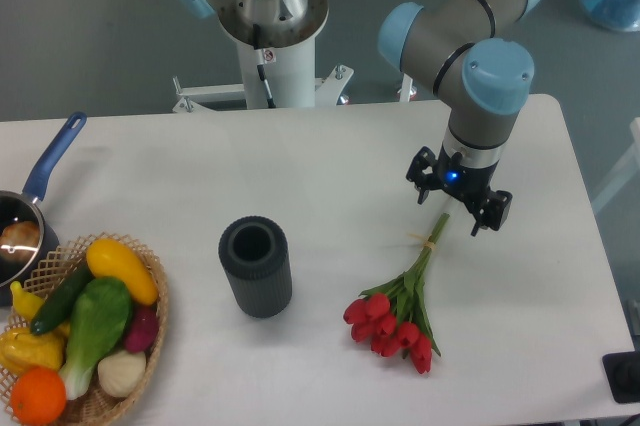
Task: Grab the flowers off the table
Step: 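Lower the open gripper down onto the green tulip stems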
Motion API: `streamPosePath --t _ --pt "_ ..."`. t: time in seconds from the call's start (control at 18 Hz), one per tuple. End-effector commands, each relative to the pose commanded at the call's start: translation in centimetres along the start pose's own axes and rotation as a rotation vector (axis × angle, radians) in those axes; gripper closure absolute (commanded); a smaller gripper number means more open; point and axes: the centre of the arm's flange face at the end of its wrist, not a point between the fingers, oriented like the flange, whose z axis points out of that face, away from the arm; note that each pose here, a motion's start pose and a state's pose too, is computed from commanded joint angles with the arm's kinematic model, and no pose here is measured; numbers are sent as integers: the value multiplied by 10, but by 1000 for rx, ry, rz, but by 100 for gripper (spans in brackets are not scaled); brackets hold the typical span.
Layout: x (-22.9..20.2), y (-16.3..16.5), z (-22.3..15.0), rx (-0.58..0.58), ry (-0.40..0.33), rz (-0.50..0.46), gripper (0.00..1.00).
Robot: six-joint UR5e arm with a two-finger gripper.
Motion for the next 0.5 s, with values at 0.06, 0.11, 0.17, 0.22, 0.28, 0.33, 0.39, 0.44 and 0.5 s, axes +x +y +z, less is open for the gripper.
streamPosePath --t 0.06,0.11,0.17,0.22,0.28,0.33,0.39,0.44,0.5 --pt "0 0 1 0 0 0 0" --pt "-1 0 0 1 -3 0 0" --pt "-1 0 -1 4 -4 0 0" --pt "-2 -2 -4 20 -7 -1 0" --pt "-1 -6 -6 43 -5 4 0" --pt "1 -13 -4 66 1 11 0" --pt "4 -18 0 73 -7 18 0" --pt "5 -21 4 79 -33 16 0" --pt "6 -18 15 90 -48 9 0"
